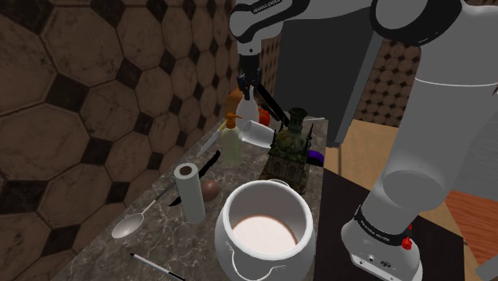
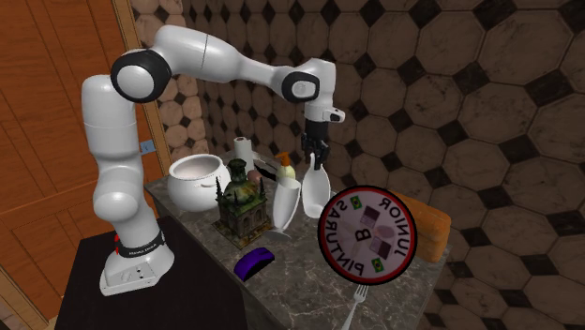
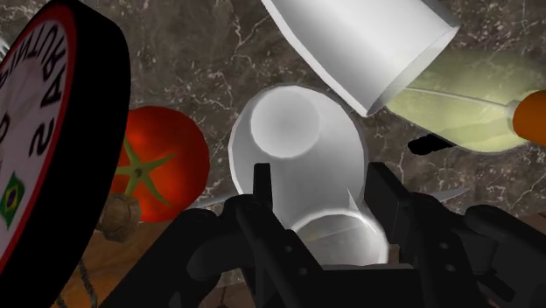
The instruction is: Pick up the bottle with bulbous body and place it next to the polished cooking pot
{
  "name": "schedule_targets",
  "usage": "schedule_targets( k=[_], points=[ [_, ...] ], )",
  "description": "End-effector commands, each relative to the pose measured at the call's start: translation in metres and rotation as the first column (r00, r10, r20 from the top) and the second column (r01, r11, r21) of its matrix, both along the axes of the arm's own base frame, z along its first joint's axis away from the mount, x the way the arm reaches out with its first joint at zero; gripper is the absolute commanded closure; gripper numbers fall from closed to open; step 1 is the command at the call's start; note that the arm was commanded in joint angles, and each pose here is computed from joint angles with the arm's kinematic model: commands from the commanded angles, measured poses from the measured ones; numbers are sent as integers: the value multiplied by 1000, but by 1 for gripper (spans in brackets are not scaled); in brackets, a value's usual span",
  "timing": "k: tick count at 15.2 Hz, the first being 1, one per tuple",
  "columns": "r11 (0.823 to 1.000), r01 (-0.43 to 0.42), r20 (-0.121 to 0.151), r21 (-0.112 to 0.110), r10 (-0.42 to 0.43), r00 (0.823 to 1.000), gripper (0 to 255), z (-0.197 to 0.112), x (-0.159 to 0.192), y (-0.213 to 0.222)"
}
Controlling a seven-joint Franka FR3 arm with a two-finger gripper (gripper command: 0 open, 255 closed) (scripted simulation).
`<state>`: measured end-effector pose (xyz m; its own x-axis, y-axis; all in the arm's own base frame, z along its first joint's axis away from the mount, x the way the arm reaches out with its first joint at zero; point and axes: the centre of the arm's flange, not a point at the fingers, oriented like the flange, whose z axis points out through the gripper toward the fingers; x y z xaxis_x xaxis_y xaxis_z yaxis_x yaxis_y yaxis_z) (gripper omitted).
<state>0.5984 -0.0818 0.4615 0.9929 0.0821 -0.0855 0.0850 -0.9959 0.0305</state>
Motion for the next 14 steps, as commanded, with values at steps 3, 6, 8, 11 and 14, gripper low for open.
schedule_targets(
  k=[3,6,8,11,14],
  points=[
    [1000,0,0,0,0,1000,255,21,0,0],
    [1000,0,0,0,0,1000,255,37,0,0],
    [1000,0,0,0,0,1000,255,48,0,0],
    [1000,0,0,0,0,1000,255,64,0,0],
    [1000,0,0,0,0,1000,255,79,0,0]
  ],
)
